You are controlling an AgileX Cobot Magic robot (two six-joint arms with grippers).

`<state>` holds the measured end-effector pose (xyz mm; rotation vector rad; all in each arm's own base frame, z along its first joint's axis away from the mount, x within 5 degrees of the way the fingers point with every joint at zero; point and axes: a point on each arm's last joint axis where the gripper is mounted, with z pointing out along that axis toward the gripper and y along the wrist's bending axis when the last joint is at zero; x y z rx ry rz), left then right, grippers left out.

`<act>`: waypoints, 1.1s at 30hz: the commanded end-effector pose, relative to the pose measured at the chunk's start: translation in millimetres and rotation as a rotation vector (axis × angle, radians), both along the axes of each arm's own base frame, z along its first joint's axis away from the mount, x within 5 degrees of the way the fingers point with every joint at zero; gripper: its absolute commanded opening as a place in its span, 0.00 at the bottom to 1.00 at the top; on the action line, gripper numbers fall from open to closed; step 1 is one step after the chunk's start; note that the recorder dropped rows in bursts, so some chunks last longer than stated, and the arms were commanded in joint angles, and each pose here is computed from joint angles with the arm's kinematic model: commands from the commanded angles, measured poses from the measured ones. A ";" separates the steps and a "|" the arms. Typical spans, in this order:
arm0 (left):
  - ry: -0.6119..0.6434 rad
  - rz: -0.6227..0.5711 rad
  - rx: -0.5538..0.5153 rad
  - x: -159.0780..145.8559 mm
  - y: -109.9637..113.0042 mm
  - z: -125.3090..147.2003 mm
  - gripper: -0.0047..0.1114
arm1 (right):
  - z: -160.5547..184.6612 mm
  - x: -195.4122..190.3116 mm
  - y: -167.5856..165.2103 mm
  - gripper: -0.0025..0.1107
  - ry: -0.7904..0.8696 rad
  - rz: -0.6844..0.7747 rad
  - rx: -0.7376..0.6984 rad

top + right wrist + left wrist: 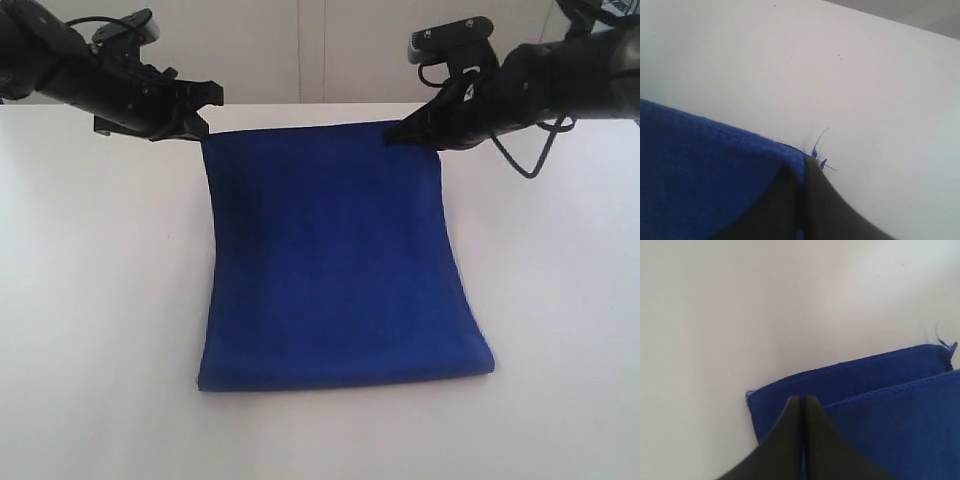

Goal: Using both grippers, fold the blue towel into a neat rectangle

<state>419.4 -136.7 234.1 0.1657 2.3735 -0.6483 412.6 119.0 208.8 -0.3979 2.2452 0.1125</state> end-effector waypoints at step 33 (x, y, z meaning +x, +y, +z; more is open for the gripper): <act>0.047 0.118 -0.028 33.8 -6.4 -63.1 0.19 | -49.4 25.0 2.2 0.02 -0.109 -0.004 0.020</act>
